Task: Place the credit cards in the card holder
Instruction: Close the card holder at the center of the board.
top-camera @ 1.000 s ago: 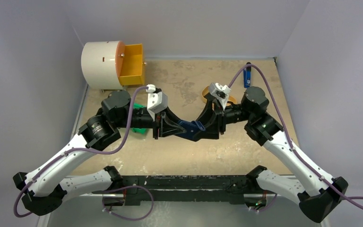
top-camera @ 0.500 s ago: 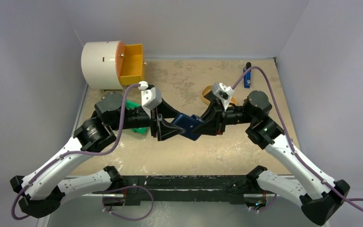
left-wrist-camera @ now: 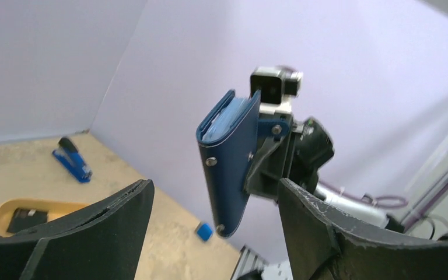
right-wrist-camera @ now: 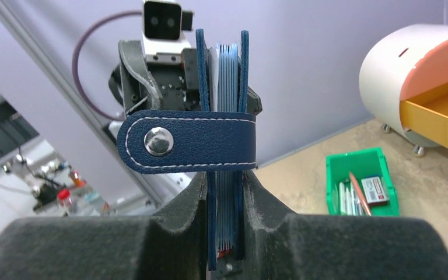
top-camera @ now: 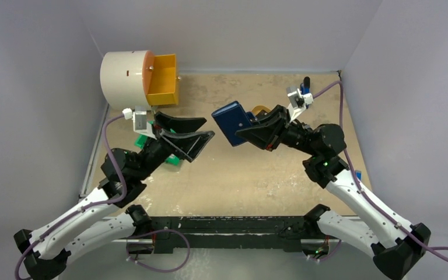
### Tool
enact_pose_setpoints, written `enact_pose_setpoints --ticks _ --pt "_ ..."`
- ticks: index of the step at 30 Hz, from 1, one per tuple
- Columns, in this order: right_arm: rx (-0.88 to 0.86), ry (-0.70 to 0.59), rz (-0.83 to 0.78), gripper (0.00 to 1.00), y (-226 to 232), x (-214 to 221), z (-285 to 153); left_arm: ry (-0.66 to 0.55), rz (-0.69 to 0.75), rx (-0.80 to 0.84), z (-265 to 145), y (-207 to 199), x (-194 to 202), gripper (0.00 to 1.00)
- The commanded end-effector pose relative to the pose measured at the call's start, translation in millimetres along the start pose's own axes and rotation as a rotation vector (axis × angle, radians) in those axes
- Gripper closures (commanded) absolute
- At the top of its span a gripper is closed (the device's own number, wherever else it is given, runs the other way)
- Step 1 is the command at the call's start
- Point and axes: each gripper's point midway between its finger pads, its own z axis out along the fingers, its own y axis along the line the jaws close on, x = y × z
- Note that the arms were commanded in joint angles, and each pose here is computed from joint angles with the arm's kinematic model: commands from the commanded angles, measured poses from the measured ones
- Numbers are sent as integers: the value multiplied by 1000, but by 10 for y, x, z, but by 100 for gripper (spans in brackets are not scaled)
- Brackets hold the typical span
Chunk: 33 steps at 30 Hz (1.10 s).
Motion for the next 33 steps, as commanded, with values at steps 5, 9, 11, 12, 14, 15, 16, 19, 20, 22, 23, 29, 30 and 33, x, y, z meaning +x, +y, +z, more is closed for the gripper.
enact_pose_setpoints --ticks 5,9,11,12,14,15,16,19,20,22,23,29,30,33 --pt "8 -290 77 100 12 -547 45 -246 -266 89 499 -198 -506 25" --pt "31 -322 91 100 -37 -580 29 -220 -347 36 695 -67 -394 28" --pt "44 -336 98 100 -61 -587 16 -229 -373 19 722 -10 -367 33" --pt "47 -341 99 100 -71 -590 13 -237 -388 22 726 -1 -365 35" --pt "58 -348 108 100 -102 -586 8 -254 -408 43 734 -13 -373 42" --pt "64 -350 112 100 -120 -580 7 -258 -416 50 739 -20 -376 47" --pt "70 -353 115 100 -137 -572 2 -255 -422 56 748 -26 -365 52" --pt "82 -355 123 100 -175 -553 -1 -237 -433 76 779 -56 -329 58" --pt "83 -355 126 100 -183 -548 1 -227 -438 80 795 -58 -299 57" --pt "81 -356 130 100 -187 -547 5 -208 -441 102 818 -94 -266 55" --pt "81 -355 131 100 -192 -543 9 -199 -445 104 831 -95 -244 52" --pt "64 -347 144 100 -187 -527 35 -144 -452 123 869 -118 -112 51" --pt "63 -345 147 100 -190 -520 39 -141 -450 126 871 -120 -107 54" --pt "58 -342 150 100 -189 -511 43 -142 -444 136 872 -133 -108 67"
